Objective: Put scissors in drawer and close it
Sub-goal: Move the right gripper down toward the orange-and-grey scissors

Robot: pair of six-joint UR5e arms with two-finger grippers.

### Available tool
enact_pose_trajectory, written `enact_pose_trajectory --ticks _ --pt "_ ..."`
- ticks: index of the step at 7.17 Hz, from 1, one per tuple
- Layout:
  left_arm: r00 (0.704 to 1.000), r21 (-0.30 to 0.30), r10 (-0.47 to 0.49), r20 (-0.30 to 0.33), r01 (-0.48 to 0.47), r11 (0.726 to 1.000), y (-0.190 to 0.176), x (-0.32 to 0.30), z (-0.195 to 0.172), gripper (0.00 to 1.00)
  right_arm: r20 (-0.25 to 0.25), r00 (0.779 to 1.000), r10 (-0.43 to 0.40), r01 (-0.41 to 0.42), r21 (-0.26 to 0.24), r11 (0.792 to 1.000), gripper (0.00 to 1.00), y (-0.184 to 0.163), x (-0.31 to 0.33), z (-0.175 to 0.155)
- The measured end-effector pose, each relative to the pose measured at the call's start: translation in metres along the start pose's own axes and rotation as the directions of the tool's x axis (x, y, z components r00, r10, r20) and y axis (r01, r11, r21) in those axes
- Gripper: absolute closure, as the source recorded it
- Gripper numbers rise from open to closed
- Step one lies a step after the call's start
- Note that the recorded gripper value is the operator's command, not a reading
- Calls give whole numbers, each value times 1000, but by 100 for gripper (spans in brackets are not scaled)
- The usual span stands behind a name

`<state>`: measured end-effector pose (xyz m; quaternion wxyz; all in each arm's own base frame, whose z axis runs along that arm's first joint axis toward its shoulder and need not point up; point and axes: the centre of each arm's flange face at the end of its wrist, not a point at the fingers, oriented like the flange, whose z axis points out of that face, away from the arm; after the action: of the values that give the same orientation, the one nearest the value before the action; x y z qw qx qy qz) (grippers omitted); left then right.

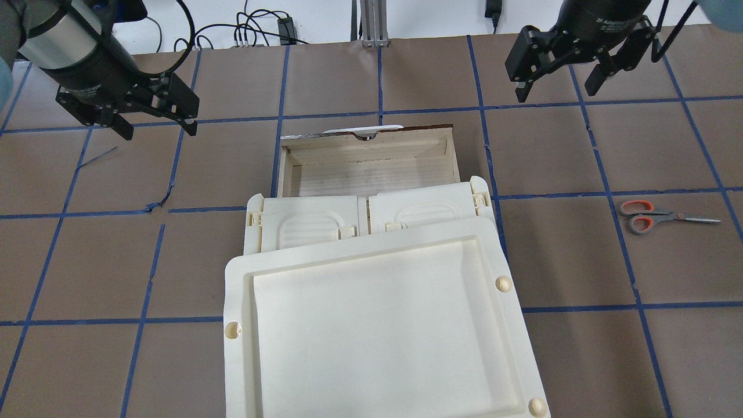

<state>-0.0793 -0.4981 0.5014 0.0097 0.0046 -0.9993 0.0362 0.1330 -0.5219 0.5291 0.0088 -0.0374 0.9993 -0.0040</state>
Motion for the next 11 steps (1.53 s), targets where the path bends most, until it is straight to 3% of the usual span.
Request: enact_pose_trajectory --ticks 2,3,5,8,9,11 --pt "1000 0 0 -1 0 1000 0 0 0 0 4 1000 -28 28 -9 1000 1 -2 5 5" --pt "1000 0 1 -1 -1 1000 0 0 0 0 9 995 -102 102 -22 995 1 -7 21 13" --pt "1000 0 0 0 0 1000 0 0 0 0 41 953 -300 302 -55 952 2 -10 95 35" --pt "1000 0 -2 0 2 1000 0 -1 0 0 67 828 -557 560 -40 828 1 -12 210 101" --pt "1000 0 -2 0 2 1000 0 -1 0 0 55 773 -632 634 -29 773 1 -13 242 127" --pt "1000 0 -2 0 2 1000 0 -1 0 0 6 627 -779 779 -11 627 0 -6 308 188"
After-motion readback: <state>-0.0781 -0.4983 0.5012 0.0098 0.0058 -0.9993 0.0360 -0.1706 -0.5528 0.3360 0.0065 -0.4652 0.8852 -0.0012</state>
